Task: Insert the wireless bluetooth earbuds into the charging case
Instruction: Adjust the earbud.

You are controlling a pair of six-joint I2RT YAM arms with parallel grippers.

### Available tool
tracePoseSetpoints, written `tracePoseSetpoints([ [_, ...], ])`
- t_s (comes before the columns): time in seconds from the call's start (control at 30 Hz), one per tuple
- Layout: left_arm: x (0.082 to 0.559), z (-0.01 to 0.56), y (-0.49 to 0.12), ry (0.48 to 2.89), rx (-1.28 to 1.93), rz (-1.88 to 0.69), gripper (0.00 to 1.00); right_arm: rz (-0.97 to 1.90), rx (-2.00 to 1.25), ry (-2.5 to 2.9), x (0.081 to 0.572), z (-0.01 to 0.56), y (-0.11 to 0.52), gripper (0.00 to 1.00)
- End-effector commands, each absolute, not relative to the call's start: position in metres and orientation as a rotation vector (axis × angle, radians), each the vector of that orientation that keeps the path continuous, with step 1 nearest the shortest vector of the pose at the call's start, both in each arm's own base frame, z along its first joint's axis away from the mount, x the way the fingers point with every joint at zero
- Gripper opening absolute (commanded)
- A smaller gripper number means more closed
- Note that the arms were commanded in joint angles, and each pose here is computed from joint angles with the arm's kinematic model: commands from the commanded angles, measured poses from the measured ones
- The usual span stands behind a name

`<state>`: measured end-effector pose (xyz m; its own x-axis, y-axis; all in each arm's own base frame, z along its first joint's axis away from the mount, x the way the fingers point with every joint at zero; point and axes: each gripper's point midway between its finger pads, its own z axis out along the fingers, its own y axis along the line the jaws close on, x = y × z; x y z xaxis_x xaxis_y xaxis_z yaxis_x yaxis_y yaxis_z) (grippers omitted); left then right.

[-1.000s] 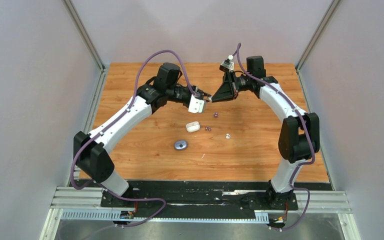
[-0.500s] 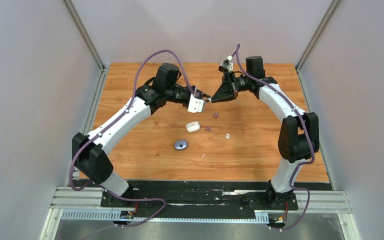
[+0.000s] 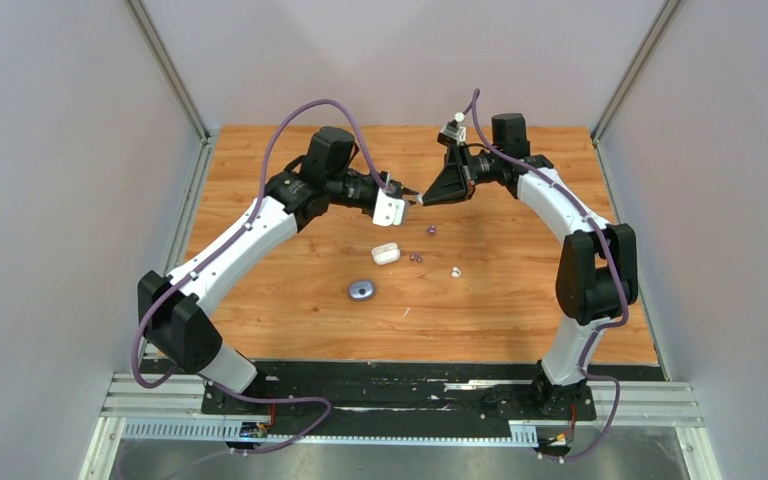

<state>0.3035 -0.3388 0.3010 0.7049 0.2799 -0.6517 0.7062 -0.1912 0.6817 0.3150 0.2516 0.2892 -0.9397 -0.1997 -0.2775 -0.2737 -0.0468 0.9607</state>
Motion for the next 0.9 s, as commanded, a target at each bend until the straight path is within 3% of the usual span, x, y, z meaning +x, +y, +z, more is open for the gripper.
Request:
tracePoseSetpoints([
  [0.0,0.2959,0.3170,-0.3420,0.745,1.774,-0.490,0.28,2.476,-0.838,1.955,0.2737,0.3205,0.2277,0.00],
  [0.5,0.3006,0.3088,-0.3448,0.768,1.799,-0.497,0.29,2.473,-0.852,1.960,0.2735,0.3201,0.2288,0.00],
  [0.87,0.3040,0.3085,-0.3482,0.767,1.795,-0.495,0.19,2.473,-0.860,1.969,0.2723,0.3196,0.2299,0.00],
])
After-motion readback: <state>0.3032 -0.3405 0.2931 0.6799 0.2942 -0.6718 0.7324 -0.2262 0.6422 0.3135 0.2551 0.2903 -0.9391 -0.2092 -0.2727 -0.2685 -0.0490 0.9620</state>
